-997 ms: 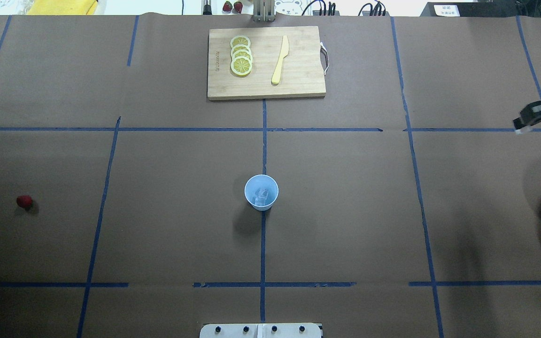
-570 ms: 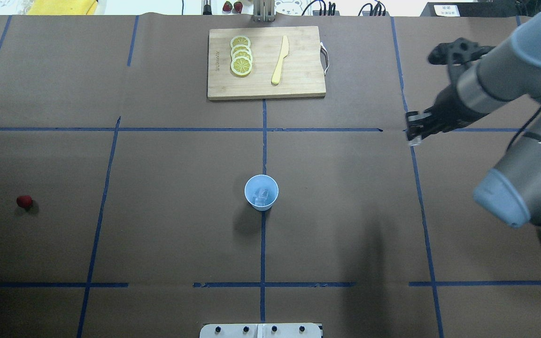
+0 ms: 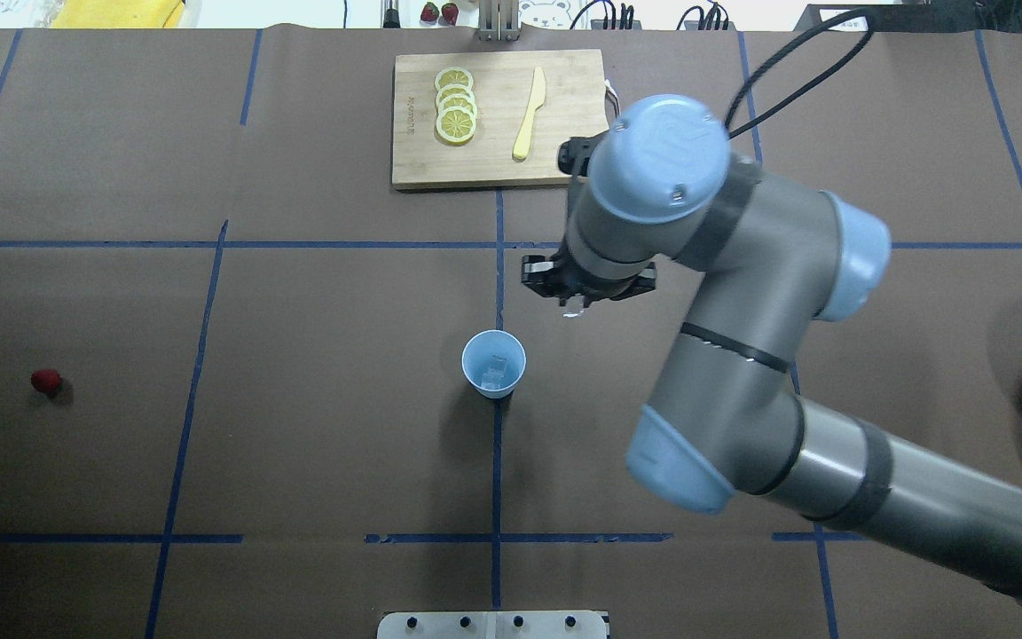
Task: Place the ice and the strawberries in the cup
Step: 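Carry the pink ice bowl over the blue cup with the right gripper, then tip the pink bowl to drop more ice cubes into the blue cup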
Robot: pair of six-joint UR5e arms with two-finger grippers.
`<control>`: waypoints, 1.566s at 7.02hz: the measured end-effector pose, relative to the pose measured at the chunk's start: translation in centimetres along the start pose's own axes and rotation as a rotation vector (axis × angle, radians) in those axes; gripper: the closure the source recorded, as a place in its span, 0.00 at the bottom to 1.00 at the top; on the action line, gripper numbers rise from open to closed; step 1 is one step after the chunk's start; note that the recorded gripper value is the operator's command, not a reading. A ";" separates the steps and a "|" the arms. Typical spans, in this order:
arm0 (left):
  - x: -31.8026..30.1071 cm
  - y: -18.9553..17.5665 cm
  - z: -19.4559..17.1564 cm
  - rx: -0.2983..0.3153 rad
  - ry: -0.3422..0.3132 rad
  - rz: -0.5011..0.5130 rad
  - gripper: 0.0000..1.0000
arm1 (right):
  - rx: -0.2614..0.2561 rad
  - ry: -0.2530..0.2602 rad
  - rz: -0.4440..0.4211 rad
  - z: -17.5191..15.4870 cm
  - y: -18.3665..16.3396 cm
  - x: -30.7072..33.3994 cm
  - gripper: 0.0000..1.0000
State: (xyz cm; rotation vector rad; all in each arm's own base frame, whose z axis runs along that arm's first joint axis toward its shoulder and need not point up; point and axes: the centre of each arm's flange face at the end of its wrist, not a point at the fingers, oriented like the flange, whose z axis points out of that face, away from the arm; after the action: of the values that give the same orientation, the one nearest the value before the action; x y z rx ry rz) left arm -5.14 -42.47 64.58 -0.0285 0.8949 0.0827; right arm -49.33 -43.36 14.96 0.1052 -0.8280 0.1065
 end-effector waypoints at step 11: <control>0.0 0.0 0.0 -0.001 0.000 0.001 0.00 | -0.005 0.071 0.035 4.4 4.5 -8.1 0.00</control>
State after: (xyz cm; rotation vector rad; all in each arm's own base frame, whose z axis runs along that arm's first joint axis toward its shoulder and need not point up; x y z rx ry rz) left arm -5.08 -42.48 64.58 -0.0286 0.8944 0.0844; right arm -58.57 -39.91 12.12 0.0821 -0.7598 0.1409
